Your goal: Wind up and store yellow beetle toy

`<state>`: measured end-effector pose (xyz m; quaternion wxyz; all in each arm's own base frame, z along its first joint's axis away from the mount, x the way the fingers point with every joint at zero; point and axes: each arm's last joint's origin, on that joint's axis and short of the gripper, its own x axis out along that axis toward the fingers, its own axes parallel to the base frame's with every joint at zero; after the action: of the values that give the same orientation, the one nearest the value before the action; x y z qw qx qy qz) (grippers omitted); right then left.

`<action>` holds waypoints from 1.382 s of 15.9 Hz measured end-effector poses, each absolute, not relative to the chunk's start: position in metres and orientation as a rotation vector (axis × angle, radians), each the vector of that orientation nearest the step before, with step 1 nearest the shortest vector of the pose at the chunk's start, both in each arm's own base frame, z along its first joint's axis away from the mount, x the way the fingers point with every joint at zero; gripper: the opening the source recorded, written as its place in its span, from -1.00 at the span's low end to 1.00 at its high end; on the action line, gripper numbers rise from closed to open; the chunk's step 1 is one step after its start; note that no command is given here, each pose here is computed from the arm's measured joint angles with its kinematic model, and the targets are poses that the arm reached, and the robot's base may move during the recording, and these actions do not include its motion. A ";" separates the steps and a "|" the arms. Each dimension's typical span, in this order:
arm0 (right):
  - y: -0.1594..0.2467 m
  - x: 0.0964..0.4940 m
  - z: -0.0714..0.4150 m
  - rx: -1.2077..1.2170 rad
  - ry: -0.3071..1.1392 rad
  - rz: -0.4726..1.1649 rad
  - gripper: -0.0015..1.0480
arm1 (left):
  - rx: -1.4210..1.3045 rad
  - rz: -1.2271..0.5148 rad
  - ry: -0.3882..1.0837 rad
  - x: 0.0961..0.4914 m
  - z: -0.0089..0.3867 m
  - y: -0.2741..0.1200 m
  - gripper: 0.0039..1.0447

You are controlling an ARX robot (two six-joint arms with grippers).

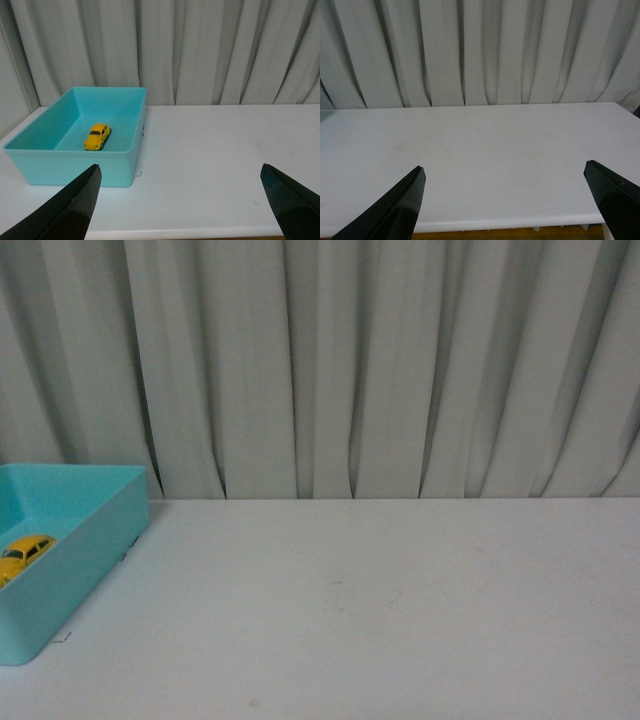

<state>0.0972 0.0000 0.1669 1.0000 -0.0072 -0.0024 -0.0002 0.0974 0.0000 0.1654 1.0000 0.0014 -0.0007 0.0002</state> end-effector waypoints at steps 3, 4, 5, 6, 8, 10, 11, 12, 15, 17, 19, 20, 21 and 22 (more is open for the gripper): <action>0.000 0.097 0.167 -0.014 -0.007 0.000 0.87 | 0.003 0.000 -0.002 0.097 0.166 0.000 0.88; 0.000 0.097 0.167 -0.014 -0.008 -0.001 0.87 | 0.003 0.000 -0.004 0.097 0.166 0.000 0.88; 0.000 0.097 0.167 -0.014 -0.002 0.000 0.87 | 0.003 0.000 0.000 0.097 0.165 0.000 0.88; 0.000 0.097 0.167 -0.014 -0.005 -0.001 0.87 | 0.003 0.001 0.001 0.097 0.165 0.000 0.88; 0.000 0.097 0.167 -0.014 -0.008 -0.001 0.87 | 0.003 0.001 -0.002 0.097 0.165 0.000 0.88; 0.000 0.097 0.167 -0.014 -0.007 -0.001 0.87 | 0.003 0.000 -0.003 0.097 0.166 0.000 0.88; 0.000 0.097 0.167 -0.014 -0.005 -0.001 0.87 | 0.003 0.000 -0.002 0.097 0.166 0.000 0.88; 0.000 0.097 0.167 -0.014 -0.004 0.000 0.87 | 0.003 0.000 -0.002 0.097 0.165 0.000 0.88; 0.000 0.097 0.167 -0.014 -0.002 -0.001 0.87 | 0.003 0.000 -0.001 0.097 0.165 0.000 0.88; 0.000 0.097 0.167 -0.014 -0.006 0.000 0.87 | 0.003 0.001 -0.001 0.097 0.165 0.000 0.88; 0.000 0.097 0.167 -0.014 -0.003 -0.002 0.87 | 0.003 0.000 0.000 0.097 0.165 0.000 0.88; 0.000 0.097 0.167 -0.014 -0.004 -0.001 0.87 | 0.003 0.000 0.001 0.097 0.165 0.000 0.88; 0.000 0.097 0.167 -0.014 -0.004 0.000 0.87 | 0.003 0.000 -0.001 0.097 0.165 0.000 0.88; 0.000 0.097 0.167 -0.014 -0.004 0.000 0.87 | 0.002 0.001 -0.001 0.097 0.165 0.000 0.88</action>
<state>0.0972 0.0000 0.1668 1.0000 -0.0072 -0.0018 -0.0002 0.0974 0.0000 0.1654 1.0000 0.0012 -0.0005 0.0004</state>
